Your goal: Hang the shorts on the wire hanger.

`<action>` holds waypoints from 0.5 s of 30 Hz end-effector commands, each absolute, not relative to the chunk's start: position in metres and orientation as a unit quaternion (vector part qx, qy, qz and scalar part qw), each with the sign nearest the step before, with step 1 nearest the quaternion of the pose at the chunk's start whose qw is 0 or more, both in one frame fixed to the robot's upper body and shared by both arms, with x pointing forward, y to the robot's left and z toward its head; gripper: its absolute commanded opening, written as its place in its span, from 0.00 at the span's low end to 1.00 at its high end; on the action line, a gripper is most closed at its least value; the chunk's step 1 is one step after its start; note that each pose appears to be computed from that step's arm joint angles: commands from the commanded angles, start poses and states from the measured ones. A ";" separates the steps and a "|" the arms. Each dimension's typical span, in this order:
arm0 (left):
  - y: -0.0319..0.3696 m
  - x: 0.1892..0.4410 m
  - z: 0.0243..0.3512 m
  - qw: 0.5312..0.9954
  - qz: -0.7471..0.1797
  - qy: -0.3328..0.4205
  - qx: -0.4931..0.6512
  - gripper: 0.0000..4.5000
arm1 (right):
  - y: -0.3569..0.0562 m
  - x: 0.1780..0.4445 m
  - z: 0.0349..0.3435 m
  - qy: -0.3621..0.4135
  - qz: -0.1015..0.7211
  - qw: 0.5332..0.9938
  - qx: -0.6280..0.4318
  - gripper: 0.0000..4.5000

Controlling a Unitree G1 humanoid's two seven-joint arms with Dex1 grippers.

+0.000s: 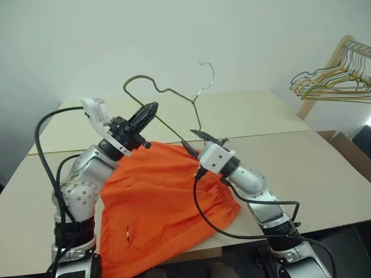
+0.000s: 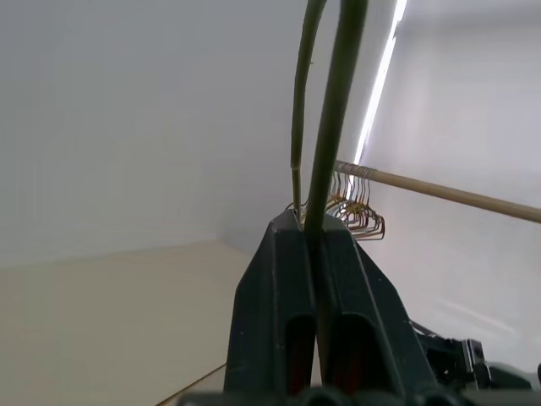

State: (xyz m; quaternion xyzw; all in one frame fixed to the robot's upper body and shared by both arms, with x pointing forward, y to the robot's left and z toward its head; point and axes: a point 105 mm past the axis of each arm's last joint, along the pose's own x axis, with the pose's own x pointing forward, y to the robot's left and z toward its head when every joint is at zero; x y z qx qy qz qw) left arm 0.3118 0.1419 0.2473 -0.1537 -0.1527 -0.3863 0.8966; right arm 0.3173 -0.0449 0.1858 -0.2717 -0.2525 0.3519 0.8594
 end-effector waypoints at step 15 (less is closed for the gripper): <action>0.190 0.257 0.308 0.772 -0.571 -0.225 -0.164 0.00 | -0.117 0.305 0.184 0.113 0.678 0.725 0.036 0.54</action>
